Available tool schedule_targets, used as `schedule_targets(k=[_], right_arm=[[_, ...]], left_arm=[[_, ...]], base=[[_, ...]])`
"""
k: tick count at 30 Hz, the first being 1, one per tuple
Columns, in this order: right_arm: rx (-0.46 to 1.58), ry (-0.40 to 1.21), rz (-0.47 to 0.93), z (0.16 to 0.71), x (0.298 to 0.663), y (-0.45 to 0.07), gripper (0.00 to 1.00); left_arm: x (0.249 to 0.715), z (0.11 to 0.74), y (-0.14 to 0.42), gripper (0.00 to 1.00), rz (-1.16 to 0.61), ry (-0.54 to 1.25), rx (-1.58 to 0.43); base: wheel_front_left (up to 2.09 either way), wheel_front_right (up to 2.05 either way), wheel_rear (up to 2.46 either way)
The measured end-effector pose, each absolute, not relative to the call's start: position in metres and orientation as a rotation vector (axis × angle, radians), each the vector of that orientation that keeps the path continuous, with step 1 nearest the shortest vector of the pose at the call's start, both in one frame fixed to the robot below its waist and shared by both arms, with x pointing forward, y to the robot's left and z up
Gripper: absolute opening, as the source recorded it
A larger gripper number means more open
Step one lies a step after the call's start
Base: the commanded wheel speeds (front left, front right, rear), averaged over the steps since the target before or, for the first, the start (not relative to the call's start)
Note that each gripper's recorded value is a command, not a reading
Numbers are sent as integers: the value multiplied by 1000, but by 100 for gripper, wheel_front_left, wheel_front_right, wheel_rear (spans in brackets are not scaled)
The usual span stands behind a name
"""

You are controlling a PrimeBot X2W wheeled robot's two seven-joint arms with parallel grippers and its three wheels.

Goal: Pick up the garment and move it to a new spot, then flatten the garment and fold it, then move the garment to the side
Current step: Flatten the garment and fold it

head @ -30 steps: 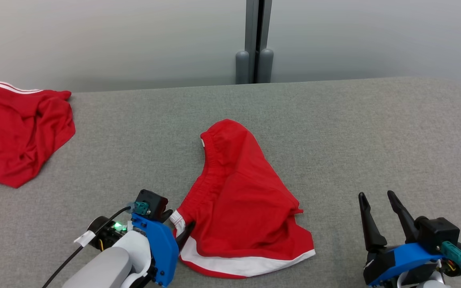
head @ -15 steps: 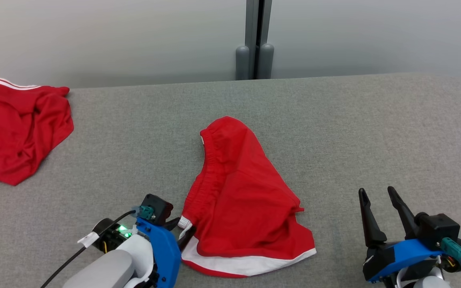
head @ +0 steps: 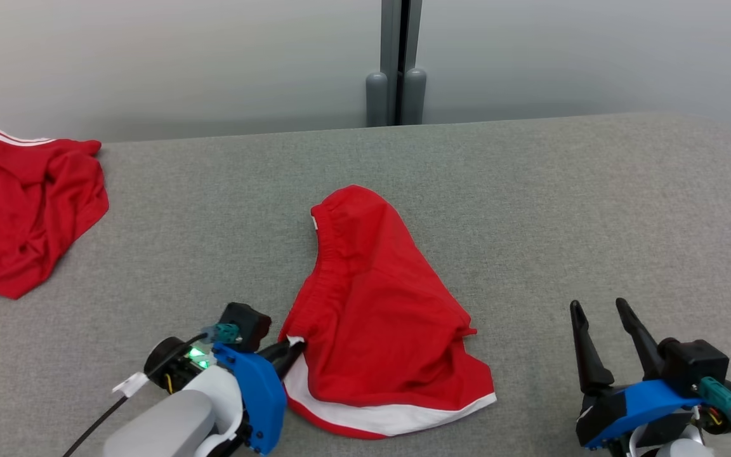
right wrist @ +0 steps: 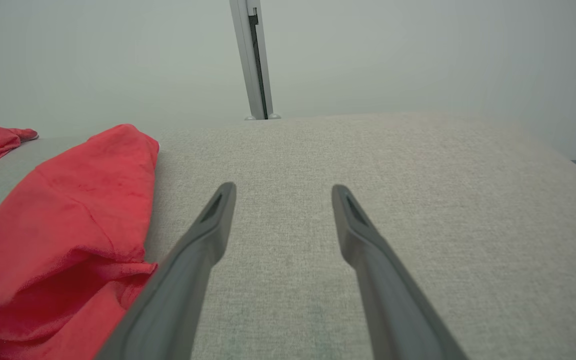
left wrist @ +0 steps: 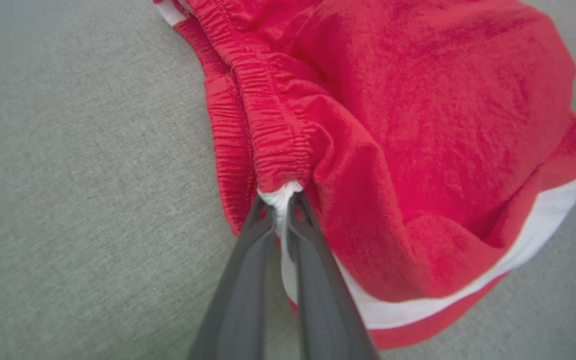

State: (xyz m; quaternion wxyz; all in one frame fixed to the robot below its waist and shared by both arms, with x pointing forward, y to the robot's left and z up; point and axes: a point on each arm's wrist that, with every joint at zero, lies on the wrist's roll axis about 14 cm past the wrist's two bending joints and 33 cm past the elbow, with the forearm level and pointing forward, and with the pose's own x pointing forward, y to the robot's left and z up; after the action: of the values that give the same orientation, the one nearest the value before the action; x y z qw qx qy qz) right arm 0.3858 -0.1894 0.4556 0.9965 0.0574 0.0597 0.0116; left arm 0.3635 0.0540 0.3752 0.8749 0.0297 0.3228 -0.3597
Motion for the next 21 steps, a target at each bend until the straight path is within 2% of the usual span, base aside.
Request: schedule_targets(k=[3,9,21], right_arm=[[113,139,43,451,385,-183,100],[84,229,114,429,372,-160,100],[77,398,314,397,326,-95,100]], left_arm=[[372,380,63,0,-709,628,35],[384,388,77,0,-603,548,-48],[381,383,99,0,-438,507,-159]], base=[[0,0,0],[0,0,0],[0,0,0]])
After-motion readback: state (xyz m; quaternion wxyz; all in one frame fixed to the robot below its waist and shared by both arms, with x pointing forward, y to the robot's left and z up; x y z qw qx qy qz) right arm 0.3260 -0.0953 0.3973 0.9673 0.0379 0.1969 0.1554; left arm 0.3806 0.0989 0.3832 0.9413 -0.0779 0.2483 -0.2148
